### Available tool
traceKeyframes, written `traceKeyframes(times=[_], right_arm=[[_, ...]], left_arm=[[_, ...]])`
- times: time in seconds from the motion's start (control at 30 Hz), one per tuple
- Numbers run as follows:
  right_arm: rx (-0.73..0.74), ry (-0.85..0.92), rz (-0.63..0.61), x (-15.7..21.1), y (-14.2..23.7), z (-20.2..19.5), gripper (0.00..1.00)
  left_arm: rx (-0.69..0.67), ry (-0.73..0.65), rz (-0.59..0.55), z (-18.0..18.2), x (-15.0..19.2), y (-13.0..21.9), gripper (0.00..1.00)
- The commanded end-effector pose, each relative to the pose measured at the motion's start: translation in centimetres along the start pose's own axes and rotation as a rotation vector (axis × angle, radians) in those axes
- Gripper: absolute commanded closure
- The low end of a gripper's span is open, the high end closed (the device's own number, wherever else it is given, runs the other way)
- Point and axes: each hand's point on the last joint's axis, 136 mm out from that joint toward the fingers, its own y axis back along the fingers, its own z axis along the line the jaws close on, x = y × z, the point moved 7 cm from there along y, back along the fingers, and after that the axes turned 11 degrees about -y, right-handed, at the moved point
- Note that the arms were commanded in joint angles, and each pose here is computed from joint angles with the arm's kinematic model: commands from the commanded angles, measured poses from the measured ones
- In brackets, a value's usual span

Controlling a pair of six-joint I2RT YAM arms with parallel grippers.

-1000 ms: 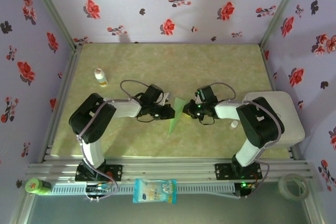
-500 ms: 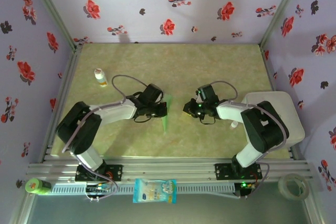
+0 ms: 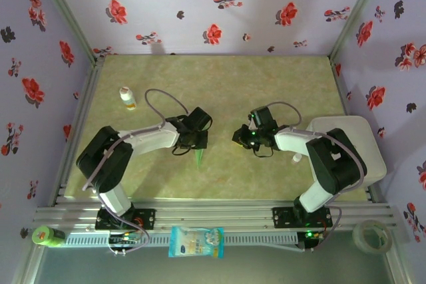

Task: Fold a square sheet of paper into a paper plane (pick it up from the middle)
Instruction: Turn over a paper plane at the center of the table.

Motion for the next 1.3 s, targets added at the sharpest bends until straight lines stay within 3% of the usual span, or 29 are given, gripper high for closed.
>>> traceKeyframes(times=[0.0, 0.2, 0.43, 0.7, 1.27], right_arm=[[0.000, 0.020, -0.011, -0.1, 0.4, 0.6, 0.84], [0.004, 0.018, -0.002, 0.0, 0.0, 0.4, 0.84], [0.004, 0.012, 0.004, 0.0, -0.2, 0.2, 0.84], [0.004, 0.012, 0.009, 0.0, -0.3, 0.3, 0.84], [0.000, 0.018, 0.008, 0.1, -0.3, 0.5, 0.84]], left_arm=[[-0.031, -0.004, 0.012, -0.2, -0.2, 0.0, 0.93], [-0.015, -0.010, 0.031, -0.5, 0.0, -0.5, 0.88], [0.013, -0.011, 0.021, -1.0, -0.2, -0.3, 0.90], [0.052, -0.021, 0.030, -1.5, -0.1, -0.8, 0.82], [-0.015, -0.054, 0.090, -1.7, 0.5, -2.7, 0.83]])
